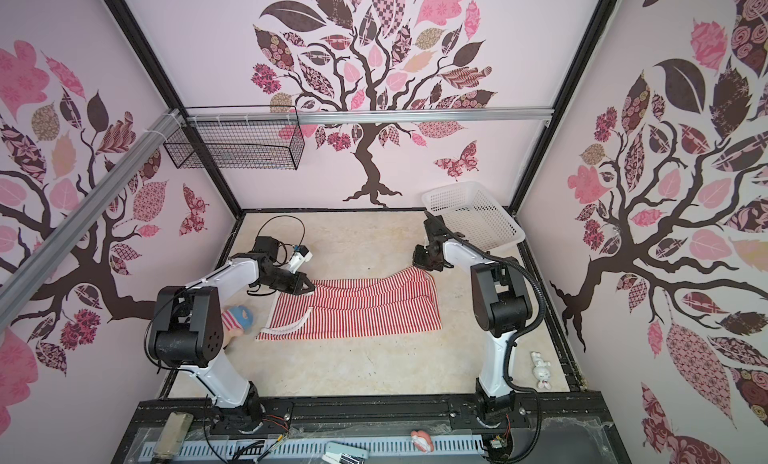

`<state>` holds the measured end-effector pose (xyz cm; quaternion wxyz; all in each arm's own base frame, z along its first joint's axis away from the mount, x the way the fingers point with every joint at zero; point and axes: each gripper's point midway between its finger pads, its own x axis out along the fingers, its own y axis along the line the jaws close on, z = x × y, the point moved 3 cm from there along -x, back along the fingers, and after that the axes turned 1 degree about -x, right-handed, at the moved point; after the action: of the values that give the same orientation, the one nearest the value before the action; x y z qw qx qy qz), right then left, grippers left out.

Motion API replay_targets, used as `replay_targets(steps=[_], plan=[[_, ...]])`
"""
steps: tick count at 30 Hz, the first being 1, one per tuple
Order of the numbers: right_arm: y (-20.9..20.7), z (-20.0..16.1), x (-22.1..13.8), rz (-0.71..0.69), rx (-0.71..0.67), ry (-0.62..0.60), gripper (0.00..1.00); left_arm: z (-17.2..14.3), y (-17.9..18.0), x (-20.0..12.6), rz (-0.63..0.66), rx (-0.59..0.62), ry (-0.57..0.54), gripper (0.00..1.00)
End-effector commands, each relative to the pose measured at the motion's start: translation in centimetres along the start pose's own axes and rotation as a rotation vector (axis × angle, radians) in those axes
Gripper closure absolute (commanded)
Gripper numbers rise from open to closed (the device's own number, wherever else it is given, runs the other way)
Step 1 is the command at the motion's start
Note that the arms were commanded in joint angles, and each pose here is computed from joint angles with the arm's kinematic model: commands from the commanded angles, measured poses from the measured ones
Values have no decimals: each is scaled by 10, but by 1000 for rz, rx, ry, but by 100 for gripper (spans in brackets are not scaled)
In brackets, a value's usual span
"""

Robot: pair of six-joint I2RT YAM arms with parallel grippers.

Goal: Fold and stack tank tops
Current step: Smooth out the tank top at the center of the table.

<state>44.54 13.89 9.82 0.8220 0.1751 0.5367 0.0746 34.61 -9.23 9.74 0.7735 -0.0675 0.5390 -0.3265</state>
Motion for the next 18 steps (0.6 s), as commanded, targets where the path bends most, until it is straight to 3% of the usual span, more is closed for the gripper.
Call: replay_targets(steps=[1, 11, 12, 14, 15, 18], plan=[[9, 17, -10, 13, -26, -27, 87, 9, 2, -2, -1, 4, -19, 89], [5, 6, -7, 10, -48, 0, 83, 11, 2, -1, -6, -1, -20, 89], [3, 4, -9, 3, -48, -7, 81, 11, 3, -1, -6, -3, -19, 89], [3, 0, -16, 11, -49, -23, 62, 11, 3, -1, -6, -4, -20, 89], [3, -2, -21, 14, -45, -27, 57, 11, 2, -2, -6, -4, -20, 89], [7, -17, -36, 69, -31, -37, 57, 10, 2, -3, -2, 3, -21, 89]])
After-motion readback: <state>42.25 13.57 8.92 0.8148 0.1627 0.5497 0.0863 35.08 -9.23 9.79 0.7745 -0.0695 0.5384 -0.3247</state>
